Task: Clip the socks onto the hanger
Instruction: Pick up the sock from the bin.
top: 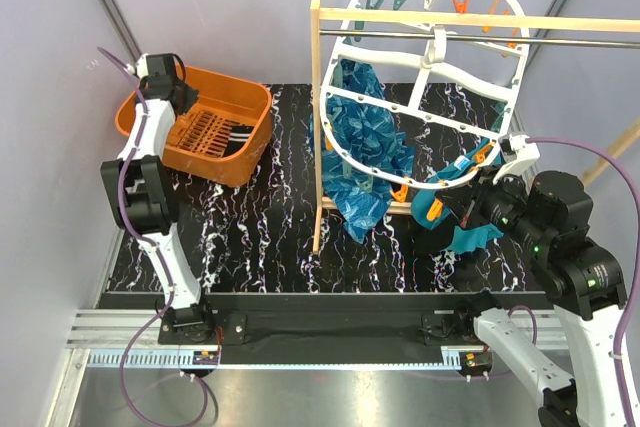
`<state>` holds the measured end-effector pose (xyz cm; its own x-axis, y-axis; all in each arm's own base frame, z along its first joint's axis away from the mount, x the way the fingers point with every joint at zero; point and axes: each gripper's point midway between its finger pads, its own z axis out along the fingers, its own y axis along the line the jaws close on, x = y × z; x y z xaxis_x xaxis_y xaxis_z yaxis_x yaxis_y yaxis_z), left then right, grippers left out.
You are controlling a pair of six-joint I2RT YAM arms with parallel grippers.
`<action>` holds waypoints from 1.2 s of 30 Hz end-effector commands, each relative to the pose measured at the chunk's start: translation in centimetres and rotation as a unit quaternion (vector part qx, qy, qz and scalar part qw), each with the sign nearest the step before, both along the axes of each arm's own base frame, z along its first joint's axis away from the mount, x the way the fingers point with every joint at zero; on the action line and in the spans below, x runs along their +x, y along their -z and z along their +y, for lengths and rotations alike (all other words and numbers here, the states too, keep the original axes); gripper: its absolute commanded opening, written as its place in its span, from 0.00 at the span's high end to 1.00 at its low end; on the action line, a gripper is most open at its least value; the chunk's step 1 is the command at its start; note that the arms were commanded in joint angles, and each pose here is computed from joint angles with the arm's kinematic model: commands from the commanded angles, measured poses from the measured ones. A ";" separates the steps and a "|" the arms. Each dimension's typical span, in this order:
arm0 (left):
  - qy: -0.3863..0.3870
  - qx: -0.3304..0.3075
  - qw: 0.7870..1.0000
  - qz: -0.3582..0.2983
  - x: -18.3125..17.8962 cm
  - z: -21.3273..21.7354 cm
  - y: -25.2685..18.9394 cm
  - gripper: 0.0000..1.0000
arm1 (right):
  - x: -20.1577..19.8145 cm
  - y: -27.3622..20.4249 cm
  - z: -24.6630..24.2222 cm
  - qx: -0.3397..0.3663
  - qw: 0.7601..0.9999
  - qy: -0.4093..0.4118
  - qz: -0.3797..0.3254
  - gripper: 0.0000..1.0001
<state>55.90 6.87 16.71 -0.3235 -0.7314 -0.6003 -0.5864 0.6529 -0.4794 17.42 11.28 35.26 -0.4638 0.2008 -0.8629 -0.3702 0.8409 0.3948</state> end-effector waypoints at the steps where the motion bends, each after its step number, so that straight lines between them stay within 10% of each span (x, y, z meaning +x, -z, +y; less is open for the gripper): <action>1: 0.015 0.004 0.996 -0.088 1.8 -0.4 -5.9 1.00 | 0.2 1.4 -0.4 -0.006 0.999 0.018 0.028 1.00; 6: 0.045 -0.028 0.996 -0.069 1.6 -2.0 -4.7 0.95 | 0.2 1.4 -0.3 -0.006 0.999 0.017 0.029 1.00; 8: 0.041 -0.034 0.999 0.001 -0.4 -2.9 -2.4 0.49 | 0.2 1.4 -0.5 -0.008 0.999 0.021 0.028 1.00; 12: 0.028 0.007 0.997 0.077 -3.3 -3.5 -0.4 0.25 | 0.0 1.5 -0.6 -0.005 0.999 0.025 0.031 1.00; 26: -0.018 -0.072 0.971 0.227 -7.2 -9.7 8.7 0.25 | 0.0 1.4 -0.6 -0.003 0.999 0.025 0.037 1.00; 36: -0.015 -0.105 0.970 0.217 -4.8 -11.0 12.1 0.36 | 0.0 1.1 -0.9 -0.001 0.999 0.036 0.032 1.00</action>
